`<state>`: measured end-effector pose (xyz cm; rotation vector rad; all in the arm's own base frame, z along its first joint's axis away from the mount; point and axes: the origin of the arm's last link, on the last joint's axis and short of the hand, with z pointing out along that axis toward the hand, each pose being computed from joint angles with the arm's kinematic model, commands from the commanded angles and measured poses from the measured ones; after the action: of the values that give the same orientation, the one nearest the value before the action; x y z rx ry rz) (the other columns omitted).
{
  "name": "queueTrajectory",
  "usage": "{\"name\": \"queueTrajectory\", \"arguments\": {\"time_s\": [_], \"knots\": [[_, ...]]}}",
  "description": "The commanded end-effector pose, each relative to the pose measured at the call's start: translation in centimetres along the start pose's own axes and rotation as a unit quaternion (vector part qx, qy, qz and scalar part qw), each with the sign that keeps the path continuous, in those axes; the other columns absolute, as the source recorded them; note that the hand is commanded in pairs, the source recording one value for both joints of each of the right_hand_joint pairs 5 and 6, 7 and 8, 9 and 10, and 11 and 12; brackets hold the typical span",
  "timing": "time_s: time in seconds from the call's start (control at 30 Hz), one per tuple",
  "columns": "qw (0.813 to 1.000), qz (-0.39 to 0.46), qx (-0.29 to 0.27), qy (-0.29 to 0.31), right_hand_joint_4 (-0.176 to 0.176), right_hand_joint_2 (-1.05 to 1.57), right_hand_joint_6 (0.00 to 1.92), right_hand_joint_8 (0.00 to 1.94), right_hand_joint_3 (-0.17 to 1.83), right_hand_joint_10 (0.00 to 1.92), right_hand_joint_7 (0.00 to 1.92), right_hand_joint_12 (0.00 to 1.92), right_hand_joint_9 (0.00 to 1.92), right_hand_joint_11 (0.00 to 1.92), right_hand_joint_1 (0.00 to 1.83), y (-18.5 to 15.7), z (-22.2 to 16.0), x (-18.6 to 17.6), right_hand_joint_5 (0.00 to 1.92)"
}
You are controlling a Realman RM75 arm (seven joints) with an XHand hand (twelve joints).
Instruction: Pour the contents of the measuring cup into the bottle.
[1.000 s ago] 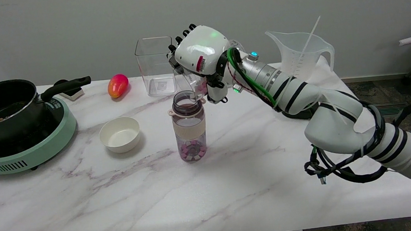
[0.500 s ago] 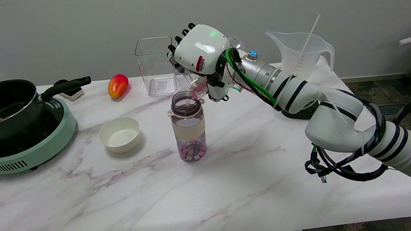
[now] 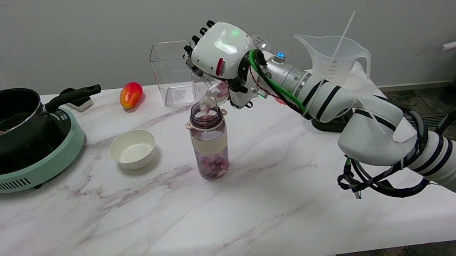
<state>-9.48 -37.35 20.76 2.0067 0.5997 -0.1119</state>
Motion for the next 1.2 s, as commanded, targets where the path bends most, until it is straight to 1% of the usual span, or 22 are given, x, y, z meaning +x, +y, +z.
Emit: {"name": "queueTrajectory", "arguments": {"time_s": [0.03,0.4,0.57,1.2], "knots": [[1.000,-0.008,0.000,0.010,0.000,0.40,1.38,1.36,1.20,1.28,1.36,1.09,1.28,1.09,1.56,0.26,0.30,0.64,1.38],[1.000,-0.009,0.002,0.011,0.000,0.41,1.38,1.36,1.20,1.28,1.36,1.09,1.28,1.09,1.56,0.18,0.31,0.72,1.38],[0.999,-0.033,0.008,0.016,0.000,0.41,1.38,1.36,1.20,1.28,1.36,1.09,1.28,1.09,1.56,0.01,0.21,0.80,1.38],[0.999,-0.040,0.010,0.021,0.000,0.50,1.40,1.39,1.11,1.31,1.39,1.11,1.31,1.11,1.55,0.21,0.20,1.04,1.40]]}}
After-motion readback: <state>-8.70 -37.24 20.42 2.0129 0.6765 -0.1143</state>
